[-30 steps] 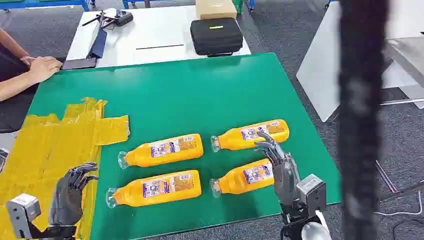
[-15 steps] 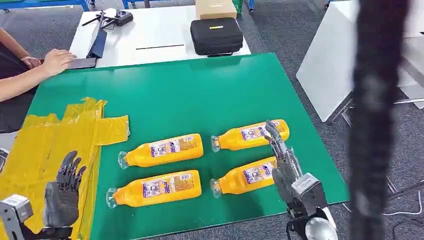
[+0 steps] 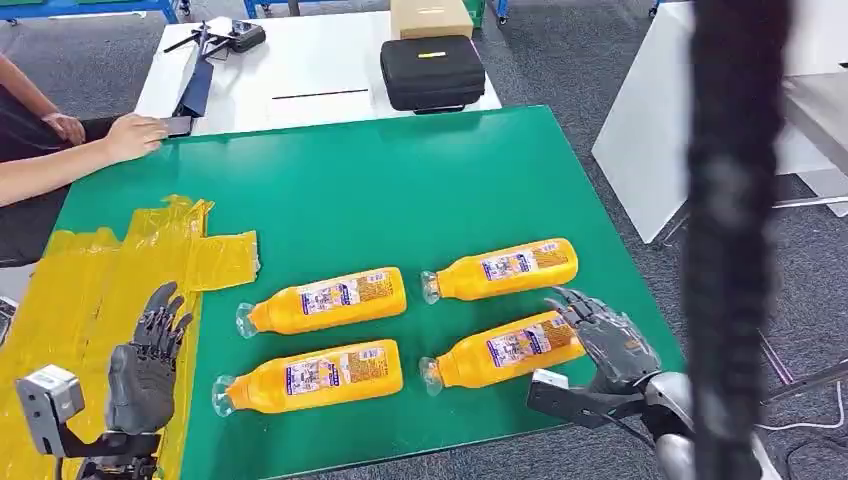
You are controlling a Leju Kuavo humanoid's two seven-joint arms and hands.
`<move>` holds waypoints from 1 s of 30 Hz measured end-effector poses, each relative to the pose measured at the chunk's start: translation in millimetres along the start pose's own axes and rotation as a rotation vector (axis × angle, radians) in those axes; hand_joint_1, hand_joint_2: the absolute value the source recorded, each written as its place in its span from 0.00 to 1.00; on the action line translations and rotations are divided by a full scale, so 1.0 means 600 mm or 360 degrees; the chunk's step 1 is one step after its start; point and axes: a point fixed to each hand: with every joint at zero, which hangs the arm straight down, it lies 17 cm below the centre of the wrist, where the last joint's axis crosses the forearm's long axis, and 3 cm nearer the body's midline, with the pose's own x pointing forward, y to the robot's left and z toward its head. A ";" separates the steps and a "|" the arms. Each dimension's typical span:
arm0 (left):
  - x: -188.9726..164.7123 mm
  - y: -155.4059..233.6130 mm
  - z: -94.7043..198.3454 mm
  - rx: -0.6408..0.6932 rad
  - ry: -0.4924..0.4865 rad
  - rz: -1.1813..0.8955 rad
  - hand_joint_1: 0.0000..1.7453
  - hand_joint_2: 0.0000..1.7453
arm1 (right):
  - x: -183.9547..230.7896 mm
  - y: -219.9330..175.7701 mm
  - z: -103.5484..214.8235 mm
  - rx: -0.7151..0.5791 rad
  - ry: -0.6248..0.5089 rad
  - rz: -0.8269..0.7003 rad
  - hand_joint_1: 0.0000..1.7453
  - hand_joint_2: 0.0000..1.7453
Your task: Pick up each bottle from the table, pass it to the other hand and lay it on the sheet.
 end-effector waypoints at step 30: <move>0.001 -0.017 -0.019 -0.0036 0.0022 0.0046 0.00 0.00 | -0.074 0.038 -0.023 0.0271 -0.0036 0.0095 0.00 1.00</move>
